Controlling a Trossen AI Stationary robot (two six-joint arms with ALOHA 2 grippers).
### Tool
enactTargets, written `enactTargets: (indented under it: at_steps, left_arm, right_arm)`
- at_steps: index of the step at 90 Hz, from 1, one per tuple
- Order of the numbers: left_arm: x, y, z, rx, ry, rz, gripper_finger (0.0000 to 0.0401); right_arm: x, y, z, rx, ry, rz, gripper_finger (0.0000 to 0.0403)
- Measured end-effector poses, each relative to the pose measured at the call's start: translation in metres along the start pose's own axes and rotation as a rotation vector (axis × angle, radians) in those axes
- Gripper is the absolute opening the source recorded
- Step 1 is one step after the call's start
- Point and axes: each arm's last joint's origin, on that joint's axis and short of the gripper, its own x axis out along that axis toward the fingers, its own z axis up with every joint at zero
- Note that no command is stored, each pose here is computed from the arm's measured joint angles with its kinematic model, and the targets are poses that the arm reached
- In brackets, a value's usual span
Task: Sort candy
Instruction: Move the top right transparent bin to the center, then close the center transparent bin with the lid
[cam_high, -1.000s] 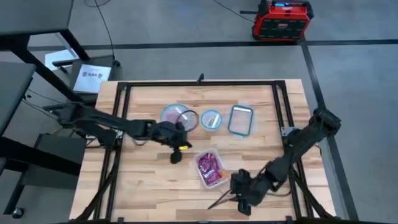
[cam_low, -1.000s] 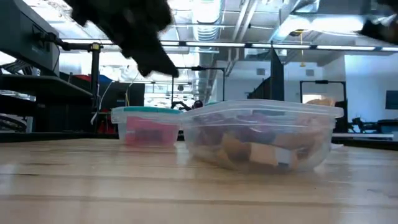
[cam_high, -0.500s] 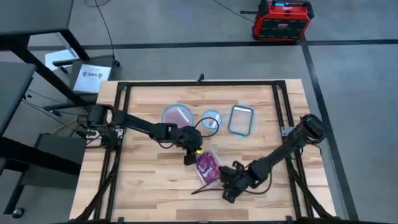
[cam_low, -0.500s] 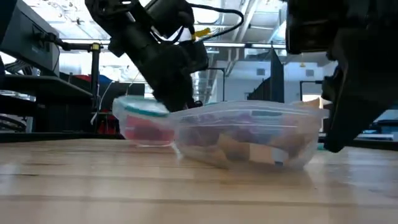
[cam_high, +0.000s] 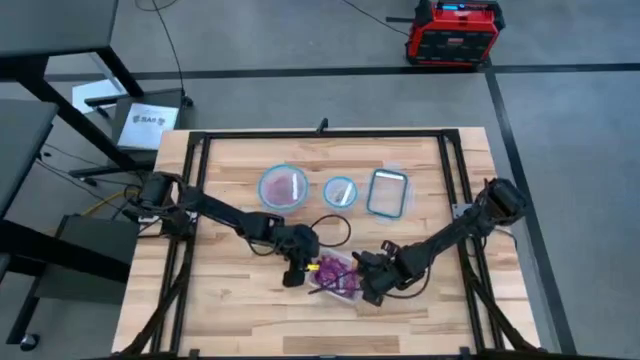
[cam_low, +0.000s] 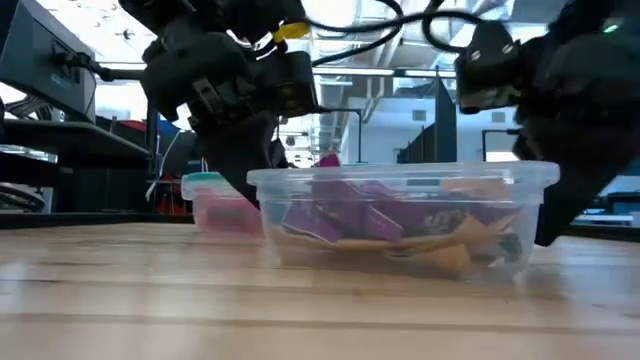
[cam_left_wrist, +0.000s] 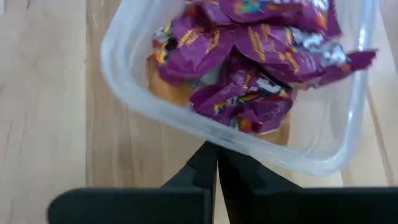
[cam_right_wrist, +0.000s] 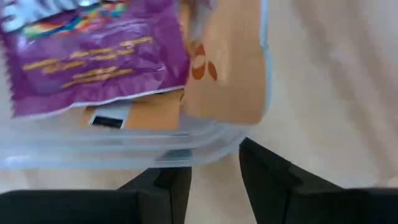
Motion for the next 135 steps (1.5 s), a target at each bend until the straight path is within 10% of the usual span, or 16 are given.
enactTargets:
  at_steps: [40,71,135]
  left_arm:
    - [-0.013,-0.006,-0.004,0.011,0.114,0.067,0.0]
    - [-0.108,-0.012,0.01,0.063,0.019,0.337,0.0]
    - [-0.146,-0.008,-0.014,0.113,0.078,0.426,0.0]
  right_arm:
    - [-0.02,-0.03,0.012,-0.11,0.102,-0.145,0.0118]
    - [-0.083,-0.069,0.021,-0.305,-0.017,-0.294,0.0118]
    - [-0.003,-0.115,-0.008,-0.181,-0.063,-0.358,0.017]
